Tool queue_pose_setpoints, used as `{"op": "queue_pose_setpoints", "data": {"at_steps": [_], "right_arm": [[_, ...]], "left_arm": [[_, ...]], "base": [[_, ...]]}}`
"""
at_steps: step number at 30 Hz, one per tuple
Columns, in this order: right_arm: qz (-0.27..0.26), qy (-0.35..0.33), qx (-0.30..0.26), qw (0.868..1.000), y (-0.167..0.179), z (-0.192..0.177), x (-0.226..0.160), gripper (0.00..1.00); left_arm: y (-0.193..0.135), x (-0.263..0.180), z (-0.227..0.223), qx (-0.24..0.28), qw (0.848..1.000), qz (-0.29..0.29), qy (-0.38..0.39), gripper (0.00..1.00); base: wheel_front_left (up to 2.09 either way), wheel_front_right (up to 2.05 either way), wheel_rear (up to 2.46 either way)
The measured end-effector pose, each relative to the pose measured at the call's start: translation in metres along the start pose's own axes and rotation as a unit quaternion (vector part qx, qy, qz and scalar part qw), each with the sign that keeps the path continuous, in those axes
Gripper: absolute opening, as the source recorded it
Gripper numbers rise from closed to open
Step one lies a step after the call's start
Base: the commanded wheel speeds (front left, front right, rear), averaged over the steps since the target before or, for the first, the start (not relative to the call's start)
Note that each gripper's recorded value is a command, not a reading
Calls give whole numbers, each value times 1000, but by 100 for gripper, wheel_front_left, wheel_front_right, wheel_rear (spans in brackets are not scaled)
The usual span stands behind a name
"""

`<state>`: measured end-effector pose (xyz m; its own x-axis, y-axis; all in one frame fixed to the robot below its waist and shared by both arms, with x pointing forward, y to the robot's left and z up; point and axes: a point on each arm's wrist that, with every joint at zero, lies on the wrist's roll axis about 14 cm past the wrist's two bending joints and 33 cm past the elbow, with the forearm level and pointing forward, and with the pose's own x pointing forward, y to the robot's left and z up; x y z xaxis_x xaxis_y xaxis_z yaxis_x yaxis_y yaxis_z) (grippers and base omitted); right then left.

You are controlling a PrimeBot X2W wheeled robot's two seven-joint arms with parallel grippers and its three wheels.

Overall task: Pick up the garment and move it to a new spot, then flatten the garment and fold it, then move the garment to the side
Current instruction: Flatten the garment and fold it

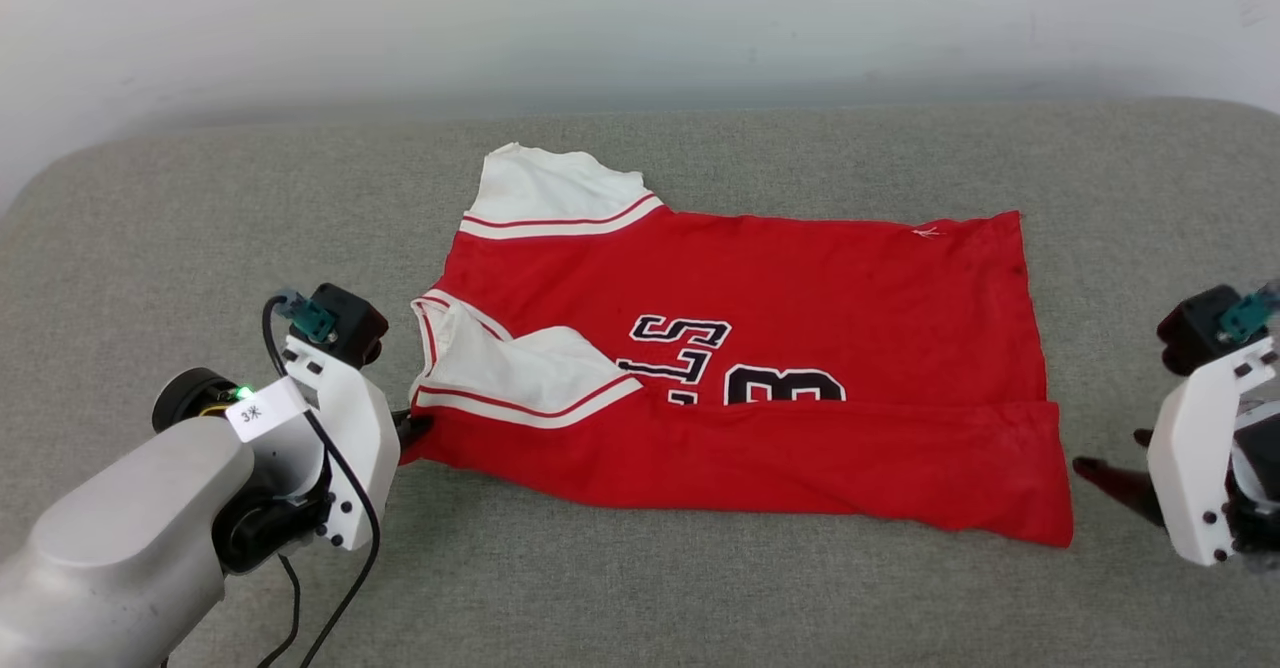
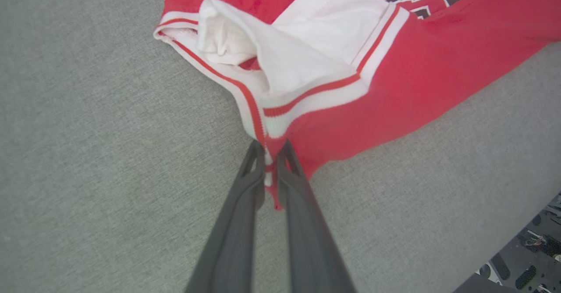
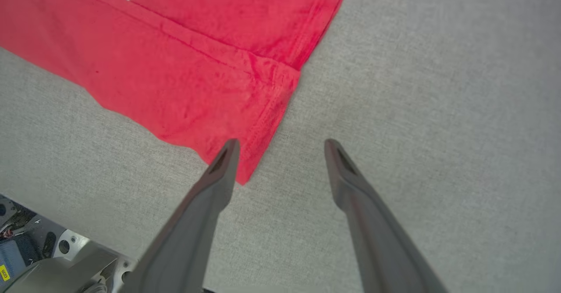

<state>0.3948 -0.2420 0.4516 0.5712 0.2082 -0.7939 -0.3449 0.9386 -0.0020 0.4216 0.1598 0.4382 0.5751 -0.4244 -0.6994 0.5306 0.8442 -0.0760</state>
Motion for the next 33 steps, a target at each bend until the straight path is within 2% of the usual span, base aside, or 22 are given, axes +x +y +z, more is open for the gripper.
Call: {"op": "queue_pose_setpoints", "data": {"at_steps": [6, 15, 19, 20, 21, 33], "right_arm": [[25, 49, 25, 998, 18, -28, 25, 100], [31, 104, 51, 993, 30, -64, 62, 100], [35, 100, 59, 993, 33, -66, 68, 100], [34, 95, 58, 993, 34, -65, 68, 38], [33, 88, 59, 994, 33, -63, 68, 0], [38, -17, 53, 998, 34, -28, 39, 0]], "left_arm": [[0, 5, -1, 0, 1000, -2, 2, 0], [8, 14, -9, -11, 1000, 0, 12, 0], [10, 15, -12, -16, 1000, 2, 13, 0], [10, 16, -13, -17, 1000, 2, 13, 0], [9, 16, -14, -18, 1000, 2, 13, 0], [-2, -3, -19, -21, 1000, 1, -6, 0]], "base": [[0, 0, 0], [0, 0, 0], [0, 0, 0], [0, 0, 0], [0, 0, 0], [0, 0, 0]]}}
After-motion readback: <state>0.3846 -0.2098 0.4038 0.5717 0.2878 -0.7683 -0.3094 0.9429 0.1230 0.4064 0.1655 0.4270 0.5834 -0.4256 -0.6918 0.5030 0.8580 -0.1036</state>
